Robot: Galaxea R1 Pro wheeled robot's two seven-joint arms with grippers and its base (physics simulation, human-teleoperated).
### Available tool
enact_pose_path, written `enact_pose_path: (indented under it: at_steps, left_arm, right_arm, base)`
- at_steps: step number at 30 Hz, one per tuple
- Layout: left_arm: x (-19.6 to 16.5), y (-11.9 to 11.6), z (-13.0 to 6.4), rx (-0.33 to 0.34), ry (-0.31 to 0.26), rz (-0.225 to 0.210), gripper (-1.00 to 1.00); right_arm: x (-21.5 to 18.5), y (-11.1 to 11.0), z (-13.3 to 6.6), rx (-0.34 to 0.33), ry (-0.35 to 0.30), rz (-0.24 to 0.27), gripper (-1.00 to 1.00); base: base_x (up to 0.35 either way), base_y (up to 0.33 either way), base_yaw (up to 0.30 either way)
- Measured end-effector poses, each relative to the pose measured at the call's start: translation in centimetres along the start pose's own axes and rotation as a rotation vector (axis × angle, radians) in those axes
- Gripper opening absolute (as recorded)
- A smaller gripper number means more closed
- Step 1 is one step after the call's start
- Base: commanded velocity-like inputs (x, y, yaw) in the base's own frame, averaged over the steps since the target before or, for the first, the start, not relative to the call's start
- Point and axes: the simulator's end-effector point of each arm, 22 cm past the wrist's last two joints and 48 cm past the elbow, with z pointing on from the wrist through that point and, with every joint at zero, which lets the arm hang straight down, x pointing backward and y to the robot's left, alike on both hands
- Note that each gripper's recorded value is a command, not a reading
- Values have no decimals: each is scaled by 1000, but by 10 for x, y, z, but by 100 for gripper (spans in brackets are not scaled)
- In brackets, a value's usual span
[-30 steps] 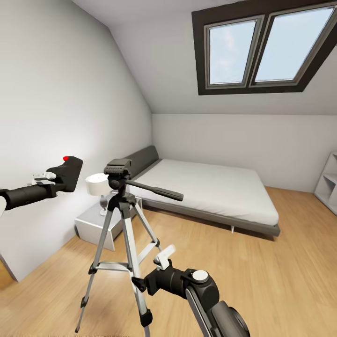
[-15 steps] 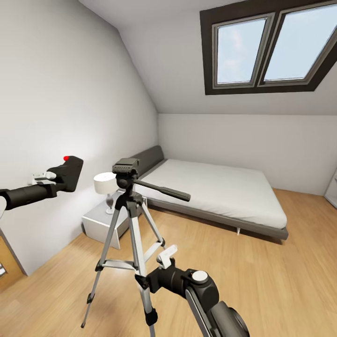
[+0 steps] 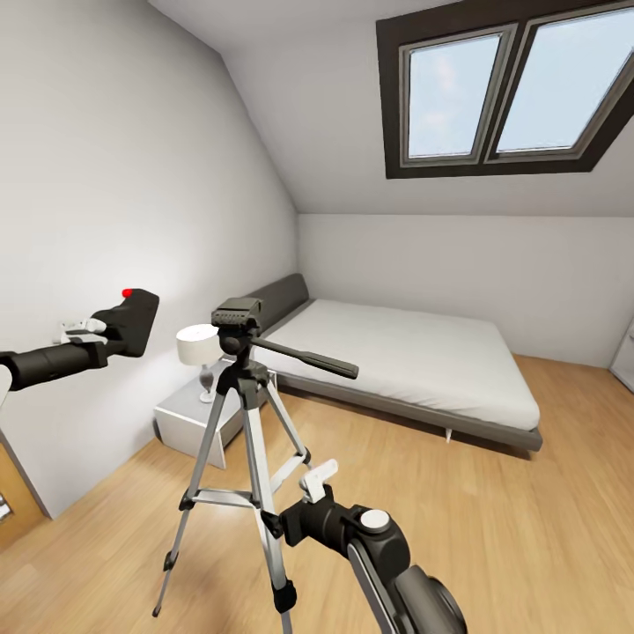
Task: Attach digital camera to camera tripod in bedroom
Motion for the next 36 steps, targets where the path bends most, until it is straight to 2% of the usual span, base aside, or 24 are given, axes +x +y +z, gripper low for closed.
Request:
enact_pose_path:
  at_steps: [10, 25, 36]
  left_arm:
    - [-2, -7, -1, 23, 2, 2, -100]
    - [-2, -8, -1, 29, 3, 2, -100]
    - [-2, -9, -1, 30, 2, 3, -100]
  right_arm:
    - [15, -2, 11, 1, 9, -3, 100]
    - [18, 1, 13, -8, 12, -8, 100]
    - [16, 10, 15, -24, 16, -30, 100]
  base:
    - [0, 0, 0]
    - [0, 0, 0]
    - [0, 0, 0]
